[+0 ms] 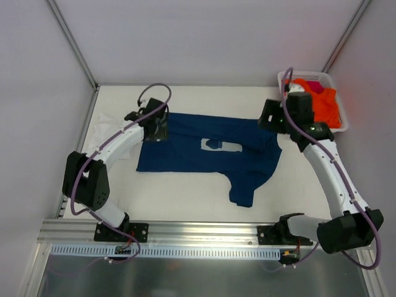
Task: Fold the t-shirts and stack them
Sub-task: Grap the side of the flattened tshirt closest away from the robot with both arms, then fold the other side of the tshirt into a rectangle
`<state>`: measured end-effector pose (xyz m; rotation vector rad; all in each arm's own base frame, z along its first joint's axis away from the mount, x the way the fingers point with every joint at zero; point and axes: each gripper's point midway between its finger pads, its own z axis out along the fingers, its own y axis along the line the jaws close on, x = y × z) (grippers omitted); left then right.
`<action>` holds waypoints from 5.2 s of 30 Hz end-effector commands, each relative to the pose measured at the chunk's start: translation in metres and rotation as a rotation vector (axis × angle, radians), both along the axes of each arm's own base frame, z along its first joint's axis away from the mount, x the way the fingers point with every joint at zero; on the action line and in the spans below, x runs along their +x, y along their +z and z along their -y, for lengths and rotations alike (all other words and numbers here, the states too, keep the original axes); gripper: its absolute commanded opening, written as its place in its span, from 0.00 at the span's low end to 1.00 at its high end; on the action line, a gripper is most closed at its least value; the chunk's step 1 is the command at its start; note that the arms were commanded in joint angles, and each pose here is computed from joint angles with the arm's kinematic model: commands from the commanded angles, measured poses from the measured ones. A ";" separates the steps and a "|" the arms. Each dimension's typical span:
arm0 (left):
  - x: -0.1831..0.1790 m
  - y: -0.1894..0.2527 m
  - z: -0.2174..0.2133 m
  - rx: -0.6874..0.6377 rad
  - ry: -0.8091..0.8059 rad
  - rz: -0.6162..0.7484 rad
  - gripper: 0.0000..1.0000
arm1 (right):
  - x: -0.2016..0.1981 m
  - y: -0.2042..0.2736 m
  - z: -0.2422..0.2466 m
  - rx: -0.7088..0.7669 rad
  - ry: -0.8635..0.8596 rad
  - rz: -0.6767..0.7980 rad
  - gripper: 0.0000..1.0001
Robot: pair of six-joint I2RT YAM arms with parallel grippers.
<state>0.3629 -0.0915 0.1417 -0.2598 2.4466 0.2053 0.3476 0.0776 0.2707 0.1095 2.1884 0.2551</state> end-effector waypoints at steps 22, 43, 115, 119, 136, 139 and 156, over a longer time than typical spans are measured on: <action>-0.092 -0.125 -0.029 0.126 0.139 -0.295 0.99 | -0.139 -0.198 -0.014 -0.155 -0.144 -0.378 0.79; -0.090 -0.125 -0.030 0.132 0.120 -0.292 0.97 | -0.138 -0.253 -0.022 -0.241 -0.210 -0.544 0.55; -0.087 -0.109 -0.023 0.096 0.071 -0.276 0.00 | -0.178 -0.184 -0.006 -0.330 -0.240 -0.402 0.00; -0.078 -0.090 -0.025 0.110 0.069 -0.227 0.00 | -0.169 -0.174 -0.009 -0.333 -0.235 -0.371 0.00; -0.051 -0.064 -0.034 0.148 0.094 -0.191 0.00 | -0.146 -0.163 -0.019 -0.381 -0.234 -0.345 0.00; -0.043 -0.065 -0.033 0.145 0.091 -0.200 0.00 | -0.131 -0.153 -0.019 -0.400 -0.255 -0.316 0.00; 0.068 -0.058 -0.010 0.134 0.018 -0.204 0.00 | 0.026 -0.143 0.003 -0.444 -0.312 -0.358 0.01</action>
